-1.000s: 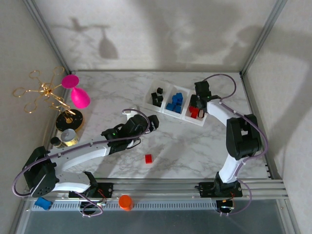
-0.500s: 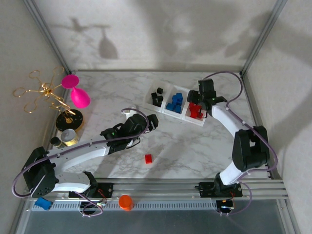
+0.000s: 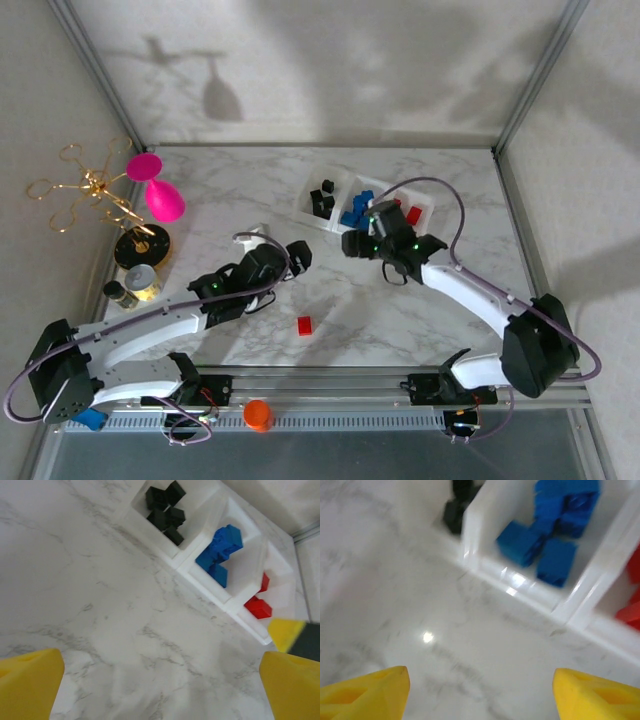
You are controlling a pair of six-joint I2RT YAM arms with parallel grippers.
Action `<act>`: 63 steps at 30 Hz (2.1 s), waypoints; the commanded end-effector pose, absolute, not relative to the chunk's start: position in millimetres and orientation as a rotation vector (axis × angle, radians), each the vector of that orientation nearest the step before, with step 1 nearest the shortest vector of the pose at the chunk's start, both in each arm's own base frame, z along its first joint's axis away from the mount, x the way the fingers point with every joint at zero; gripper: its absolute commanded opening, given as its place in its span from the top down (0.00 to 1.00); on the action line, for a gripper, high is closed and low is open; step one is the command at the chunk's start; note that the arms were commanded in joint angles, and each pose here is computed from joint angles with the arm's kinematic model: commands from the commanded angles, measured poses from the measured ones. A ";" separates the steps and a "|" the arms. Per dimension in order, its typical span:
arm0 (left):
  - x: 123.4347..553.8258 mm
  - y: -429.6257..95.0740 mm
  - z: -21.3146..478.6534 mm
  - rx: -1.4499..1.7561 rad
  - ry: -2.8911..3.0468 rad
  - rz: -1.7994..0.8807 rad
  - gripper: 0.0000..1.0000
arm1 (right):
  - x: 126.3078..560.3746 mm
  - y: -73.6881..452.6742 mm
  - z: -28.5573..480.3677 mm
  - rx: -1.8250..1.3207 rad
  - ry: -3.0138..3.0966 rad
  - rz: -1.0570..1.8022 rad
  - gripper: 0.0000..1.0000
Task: Sort the legos into containers by color
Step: Pick up the lego from the bottom-center of the table.
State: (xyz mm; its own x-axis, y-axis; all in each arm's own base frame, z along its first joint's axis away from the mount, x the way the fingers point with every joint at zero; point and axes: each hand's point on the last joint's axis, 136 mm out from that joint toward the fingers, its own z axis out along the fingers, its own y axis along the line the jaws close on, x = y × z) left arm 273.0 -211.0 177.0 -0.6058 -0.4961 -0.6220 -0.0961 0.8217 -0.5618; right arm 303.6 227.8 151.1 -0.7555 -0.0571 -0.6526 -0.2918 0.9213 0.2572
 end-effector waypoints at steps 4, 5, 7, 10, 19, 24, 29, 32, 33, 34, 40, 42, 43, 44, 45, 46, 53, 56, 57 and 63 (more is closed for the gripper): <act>258.5 -168.5 161.8 -0.515 2.182 -0.470 0.00 | 235.9 265.5 131.3 -0.323 2.481 0.589 0.23; 255.7 -164.5 161.4 -0.524 2.180 -0.470 0.01 | 226.4 271.6 126.5 -0.337 2.494 0.594 0.23; 250.8 -157.8 159.0 -0.546 2.176 -0.474 0.01 | 207.7 283.6 119.5 -0.374 2.506 0.606 0.23; 243.7 -148.9 156.7 -0.579 2.166 -0.492 0.00 | 182.5 300.2 108.6 -0.432 2.515 0.605 0.22; 231.7 -127.4 153.0 -0.629 2.155 -0.462 0.00 | 137.9 344.7 72.0 -0.640 2.547 0.469 0.23; 229.5 -121.7 154.7 -0.641 2.144 -0.460 0.00 | 136.7 358.7 57.7 -0.678 2.553 0.432 0.28; 228.2 -117.1 154.0 -0.646 2.139 -0.447 0.00 | 138.3 362.9 44.3 -0.703 2.563 0.391 0.35; 228.2 -116.4 153.6 -0.647 2.134 -0.449 0.00 | 138.6 364.4 36.2 -0.715 2.581 0.357 0.39; 228.2 -116.5 152.9 -0.647 2.135 -0.449 0.00 | 138.9 364.4 34.5 -0.715 2.585 0.350 0.40; 228.3 -116.6 152.7 -0.647 2.135 -0.450 0.00 | 139.2 363.9 32.4 -0.714 2.587 0.342 0.41; 228.7 -116.4 150.9 -0.642 2.138 -0.446 0.00 | 138.6 363.7 27.8 -0.723 2.595 0.330 0.55; 229.0 -117.2 151.5 -0.640 2.137 -0.451 0.00 | 139.6 362.8 28.0 -0.721 2.594 0.318 0.60; 229.2 -117.4 151.6 -0.639 2.137 -0.453 0.00 | 139.9 362.6 29.0 -0.717 2.592 0.316 0.63; 229.3 -117.7 151.7 -0.639 2.137 -0.454 0.00 | 140.8 362.8 31.3 -0.710 2.589 0.321 0.65; 229.6 -118.3 152.7 -0.640 2.134 -0.459 0.00 | 140.9 363.0 33.2 -0.706 2.585 0.327 0.67; 229.9 -118.4 153.1 -0.639 2.133 -0.461 0.00 | 141.4 363.5 36.3 -0.701 2.580 0.335 0.70; 235.1 -126.9 165.1 -0.621 2.116 -0.501 0.00 | 159.0 354.0 73.7 -0.623 2.523 0.358 0.71; 239.8 -131.3 172.9 -0.604 2.105 -0.506 0.00 | 178.0 339.7 94.7 -0.561 2.499 0.360 0.70; 241.5 -133.2 174.9 -0.597 2.103 -0.506 0.00 | 187.0 332.4 102.2 -0.530 2.489 0.352 0.70; 255.1 -149.9 186.5 -0.544 2.100 -0.513 0.01 | 252.9 268.4 135.8 -0.315 2.424 0.243 0.68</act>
